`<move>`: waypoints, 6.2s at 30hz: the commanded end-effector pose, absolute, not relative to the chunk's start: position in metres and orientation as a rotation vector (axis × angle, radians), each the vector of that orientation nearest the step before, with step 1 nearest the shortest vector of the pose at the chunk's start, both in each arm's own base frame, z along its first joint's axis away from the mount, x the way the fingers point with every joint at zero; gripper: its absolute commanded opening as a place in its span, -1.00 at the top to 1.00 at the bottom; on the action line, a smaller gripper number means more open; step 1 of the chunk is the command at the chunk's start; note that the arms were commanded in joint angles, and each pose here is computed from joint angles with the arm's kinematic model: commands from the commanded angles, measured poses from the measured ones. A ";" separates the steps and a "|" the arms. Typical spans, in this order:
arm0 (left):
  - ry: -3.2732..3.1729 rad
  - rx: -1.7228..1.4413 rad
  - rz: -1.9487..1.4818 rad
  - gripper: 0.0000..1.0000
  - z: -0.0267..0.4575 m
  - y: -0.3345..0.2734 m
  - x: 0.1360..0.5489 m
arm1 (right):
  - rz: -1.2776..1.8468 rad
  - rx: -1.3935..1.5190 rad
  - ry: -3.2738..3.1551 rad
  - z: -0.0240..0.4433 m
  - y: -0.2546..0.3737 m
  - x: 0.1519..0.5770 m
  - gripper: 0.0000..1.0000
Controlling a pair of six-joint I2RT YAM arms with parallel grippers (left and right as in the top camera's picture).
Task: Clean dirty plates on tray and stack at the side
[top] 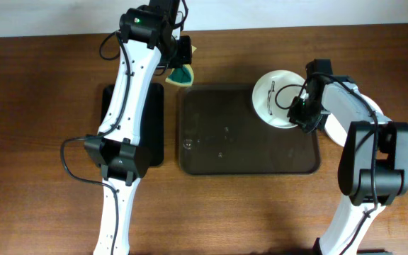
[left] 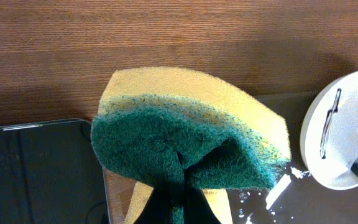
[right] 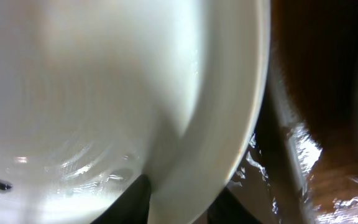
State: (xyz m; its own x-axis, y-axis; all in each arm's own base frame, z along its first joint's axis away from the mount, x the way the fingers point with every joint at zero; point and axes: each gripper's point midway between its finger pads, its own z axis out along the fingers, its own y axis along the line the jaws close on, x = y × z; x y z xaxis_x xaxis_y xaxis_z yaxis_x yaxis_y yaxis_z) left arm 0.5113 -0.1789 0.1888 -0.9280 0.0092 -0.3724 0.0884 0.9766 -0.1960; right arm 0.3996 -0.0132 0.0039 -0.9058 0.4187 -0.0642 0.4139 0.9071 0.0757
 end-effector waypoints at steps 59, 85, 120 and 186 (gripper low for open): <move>3.116 -0.175 0.187 1.00 0.112 -0.048 0.464 | 0.201 0.651 2.982 -0.009 0.070 0.406 0.92; 2.994 0.064 -0.170 1.00 0.094 -0.083 0.481 | 0.376 0.401 3.008 -0.005 0.091 0.409 0.92; 3.106 0.321 -0.292 1.00 -0.019 -0.267 0.430 | 0.853 0.373 3.007 -0.018 0.114 0.381 0.92; 2.941 -0.228 0.084 1.00 -0.005 -0.219 0.467 | 0.846 0.374 3.009 -0.019 0.113 0.380 0.92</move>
State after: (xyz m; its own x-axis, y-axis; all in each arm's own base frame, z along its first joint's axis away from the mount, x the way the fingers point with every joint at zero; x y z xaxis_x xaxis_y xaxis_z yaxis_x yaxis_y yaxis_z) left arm 0.4745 -0.2714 0.0152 -0.9657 -0.0440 -0.2558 -0.0201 0.9952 -0.0954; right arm 0.3980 0.1242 0.0034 -0.9757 0.2189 0.0093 0.1855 0.8027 0.5667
